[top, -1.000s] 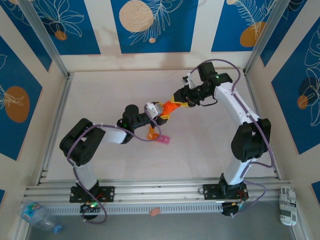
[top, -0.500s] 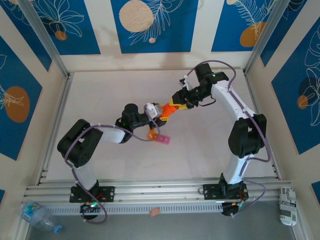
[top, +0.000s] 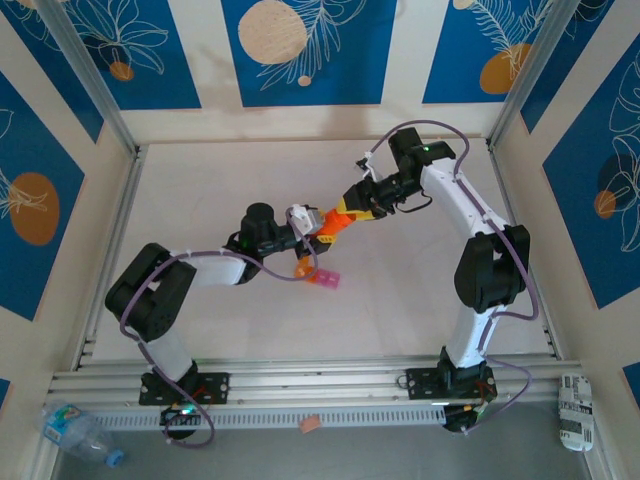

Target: Sort the pills into containers

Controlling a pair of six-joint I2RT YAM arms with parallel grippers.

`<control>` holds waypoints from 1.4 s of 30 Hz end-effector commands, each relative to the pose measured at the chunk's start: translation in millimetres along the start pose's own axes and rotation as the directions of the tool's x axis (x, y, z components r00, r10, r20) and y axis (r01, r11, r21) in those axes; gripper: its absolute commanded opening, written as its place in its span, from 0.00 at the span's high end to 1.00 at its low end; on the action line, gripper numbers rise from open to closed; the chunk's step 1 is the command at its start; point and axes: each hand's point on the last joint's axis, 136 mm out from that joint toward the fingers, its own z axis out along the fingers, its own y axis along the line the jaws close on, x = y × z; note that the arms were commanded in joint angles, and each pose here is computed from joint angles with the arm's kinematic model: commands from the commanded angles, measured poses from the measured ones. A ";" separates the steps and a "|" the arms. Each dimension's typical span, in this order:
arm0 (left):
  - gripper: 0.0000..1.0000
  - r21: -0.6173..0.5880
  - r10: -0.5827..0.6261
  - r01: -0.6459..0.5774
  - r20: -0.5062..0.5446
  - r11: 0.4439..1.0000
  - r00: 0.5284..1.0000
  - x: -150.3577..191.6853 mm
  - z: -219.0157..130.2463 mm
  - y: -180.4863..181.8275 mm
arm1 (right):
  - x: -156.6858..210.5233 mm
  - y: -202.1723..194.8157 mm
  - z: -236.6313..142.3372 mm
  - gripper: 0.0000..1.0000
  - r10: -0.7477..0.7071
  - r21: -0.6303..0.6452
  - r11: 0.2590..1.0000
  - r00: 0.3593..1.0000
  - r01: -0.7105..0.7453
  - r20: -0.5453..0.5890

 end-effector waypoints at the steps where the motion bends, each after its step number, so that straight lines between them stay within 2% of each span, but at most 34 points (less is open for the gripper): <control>1: 1.00 0.011 0.097 -0.100 0.165 0.995 0.981 -60.0 -3.7 1.6 | 10.2 -3.2 15.0 0.66 0.011 0.011 1.000 0.999 -0.011 -0.046; 5: 1.00 0.024 0.098 -0.103 0.155 0.994 0.983 -59.6 -3.4 -0.2 | 15.6 -15.5 16.1 0.66 0.009 0.101 0.995 0.998 -0.002 -0.069; 8: 1.00 0.034 0.095 -0.101 0.153 0.994 0.984 -59.6 -3.2 -0.9 | 14.5 -17.0 17.6 0.66 0.018 0.116 0.993 0.997 -0.010 -0.073; 15: 1.00 -0.027 0.082 -0.078 0.205 0.997 0.975 -71.1 -4.1 10.3 | 10.0 -3.7 40.9 0.65 0.118 -0.016 0.993 0.989 -0.120 -0.084; 23: 1.00 -0.033 0.082 -0.076 0.206 0.997 0.975 -71.5 -3.7 11.3 | 14.1 -4.9 52.4 0.64 0.159 -0.006 0.987 0.980 -0.160 -0.116; 31: 1.00 -0.014 0.076 -0.074 0.181 0.997 0.981 -62.4 -3.6 6.6 | 7.4 -3.3 45.8 0.51 0.144 0.026 0.990 0.985 -0.142 -0.092; 42: 1.00 -0.029 0.052 -0.048 0.160 0.998 0.986 -48.1 -2.9 7.0 | -5.5 3.9 31.4 0.41 0.133 0.051 0.990 0.991 -0.131 -0.030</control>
